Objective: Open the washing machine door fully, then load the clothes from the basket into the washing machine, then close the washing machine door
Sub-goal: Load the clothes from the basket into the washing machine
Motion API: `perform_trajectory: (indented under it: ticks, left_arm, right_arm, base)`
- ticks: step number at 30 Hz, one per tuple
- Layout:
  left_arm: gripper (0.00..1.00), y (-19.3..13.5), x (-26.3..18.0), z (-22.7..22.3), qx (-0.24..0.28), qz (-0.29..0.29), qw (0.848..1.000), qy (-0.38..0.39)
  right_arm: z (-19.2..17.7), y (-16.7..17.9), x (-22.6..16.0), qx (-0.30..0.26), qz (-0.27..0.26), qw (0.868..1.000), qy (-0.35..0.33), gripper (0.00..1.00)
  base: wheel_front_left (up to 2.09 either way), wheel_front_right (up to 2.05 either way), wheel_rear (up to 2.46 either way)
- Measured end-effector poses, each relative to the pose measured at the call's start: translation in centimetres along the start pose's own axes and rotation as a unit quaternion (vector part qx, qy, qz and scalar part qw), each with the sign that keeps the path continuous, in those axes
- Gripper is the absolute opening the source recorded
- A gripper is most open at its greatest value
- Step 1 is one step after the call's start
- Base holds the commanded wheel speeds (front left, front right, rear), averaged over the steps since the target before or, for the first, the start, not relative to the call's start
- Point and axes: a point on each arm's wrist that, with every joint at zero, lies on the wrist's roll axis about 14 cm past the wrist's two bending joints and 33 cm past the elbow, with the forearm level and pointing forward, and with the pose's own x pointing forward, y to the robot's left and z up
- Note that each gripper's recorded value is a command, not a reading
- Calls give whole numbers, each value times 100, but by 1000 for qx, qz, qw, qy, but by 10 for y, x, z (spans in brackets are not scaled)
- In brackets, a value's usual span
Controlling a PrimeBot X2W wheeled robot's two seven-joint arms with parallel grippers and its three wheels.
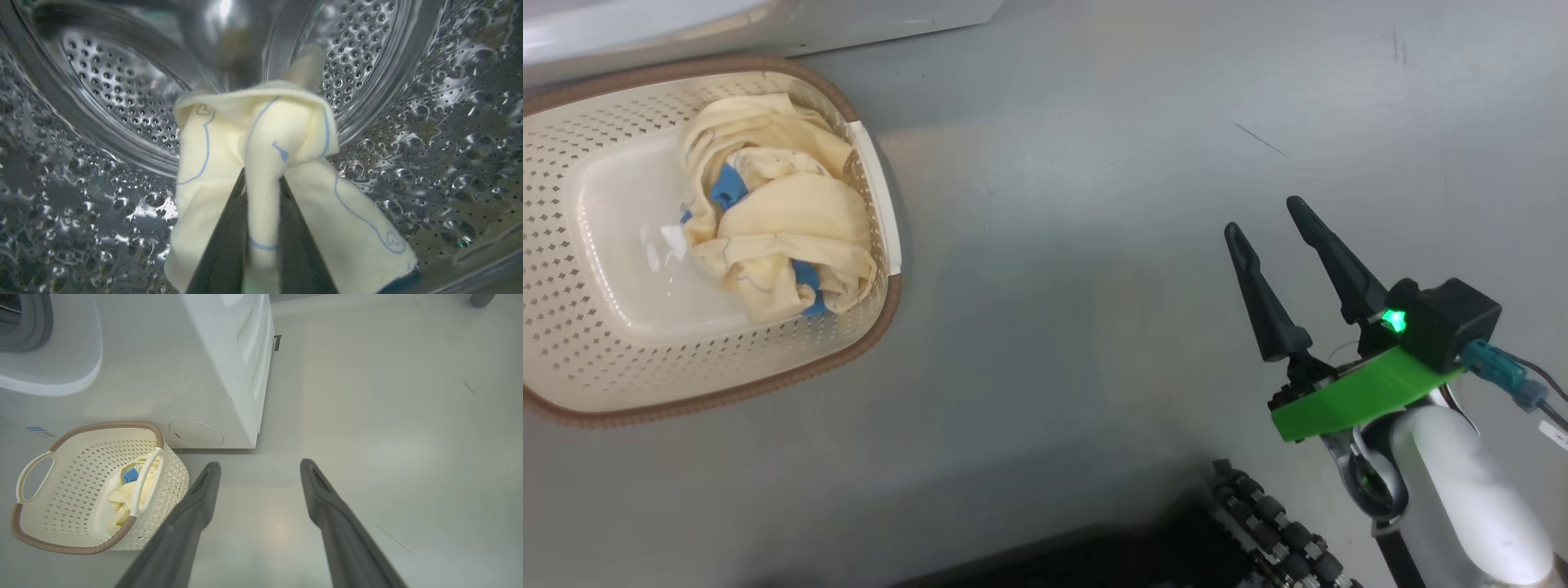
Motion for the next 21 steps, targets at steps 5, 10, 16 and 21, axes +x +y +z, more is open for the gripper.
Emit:
perform_trajectory:
  ticks: [5,10,16,21]
  left_arm:
    - [0,-6,6,27,27,-8,998,-51]
    - [0,-3,3,13,17,-2,999,-30]
    - [100,5,-3,-11,-14,17,1000,22]
    - [100,7,-9,-27,-32,25,997,64]
  right_arm:
    - [2,1,3,0,2,1000,-4,100]
    - [3,1,3,0,3,1000,-5,100]
    - [3,3,3,1,5,1000,-4,100]
    - [5,4,3,2,6,1000,-7,100]
  base:
    - [0,0,0]
    - [0,0,0]
    - [0,0,0]
    - [0,0,0]
